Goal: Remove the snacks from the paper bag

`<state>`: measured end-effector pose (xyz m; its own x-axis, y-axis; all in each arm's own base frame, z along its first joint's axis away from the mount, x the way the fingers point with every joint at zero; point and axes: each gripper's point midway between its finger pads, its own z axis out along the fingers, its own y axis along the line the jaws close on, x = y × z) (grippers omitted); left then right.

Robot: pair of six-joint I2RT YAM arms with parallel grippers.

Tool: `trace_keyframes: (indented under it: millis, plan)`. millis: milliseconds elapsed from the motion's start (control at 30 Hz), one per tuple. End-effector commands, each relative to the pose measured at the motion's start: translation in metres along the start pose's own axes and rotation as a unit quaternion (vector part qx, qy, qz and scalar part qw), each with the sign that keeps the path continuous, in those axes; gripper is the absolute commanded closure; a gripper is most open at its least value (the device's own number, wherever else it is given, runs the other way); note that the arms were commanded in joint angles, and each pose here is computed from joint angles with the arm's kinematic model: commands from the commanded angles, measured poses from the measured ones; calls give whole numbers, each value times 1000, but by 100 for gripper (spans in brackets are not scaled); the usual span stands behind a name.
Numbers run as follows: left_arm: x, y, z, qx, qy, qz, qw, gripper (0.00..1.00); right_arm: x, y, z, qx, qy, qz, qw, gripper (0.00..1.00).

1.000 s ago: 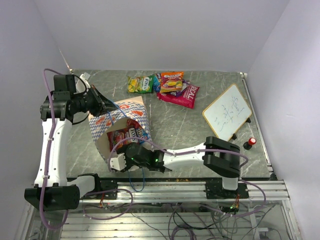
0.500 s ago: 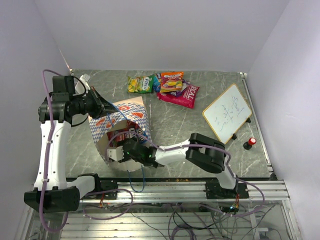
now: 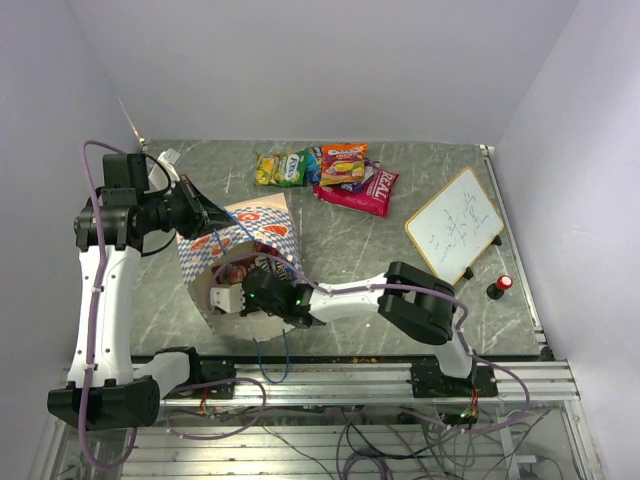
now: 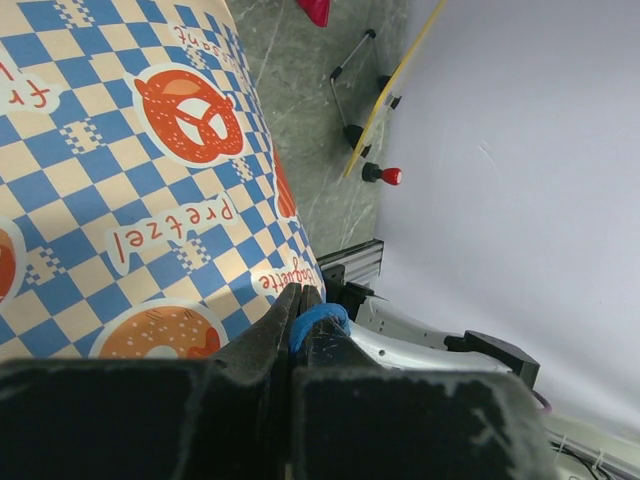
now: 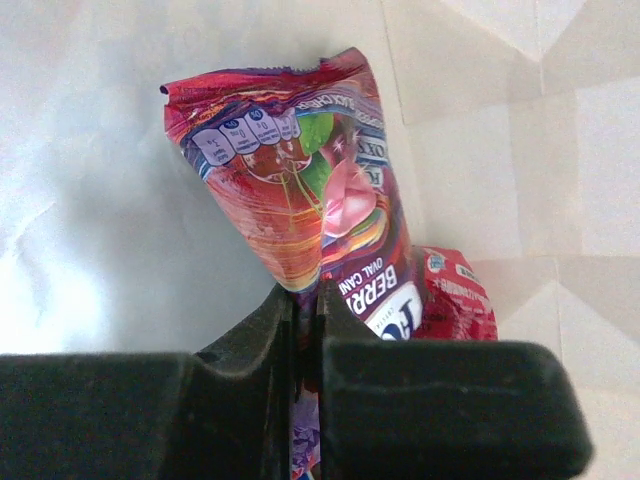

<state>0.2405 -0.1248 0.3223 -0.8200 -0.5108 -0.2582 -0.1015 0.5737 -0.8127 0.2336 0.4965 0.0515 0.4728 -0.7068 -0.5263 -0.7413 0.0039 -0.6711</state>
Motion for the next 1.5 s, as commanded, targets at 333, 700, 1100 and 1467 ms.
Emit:
trace_keyframes:
  millis: [333,700,1100,1467]
  plan:
    - [-3,-18,-6,51,-29,12,998,93,-59,-17,-119,-78,-99,124,984,100]
    - [-10,-10,3,42,-30,13,999,93,-124,-51,-277,-147,-267,138,942,100]
    - [-16,3,11,17,-35,1,999,93,-108,-237,-370,243,-234,115,934,100]
    - [-16,12,10,-11,-37,-11,999,93,19,-353,-272,331,-123,148,924,100]
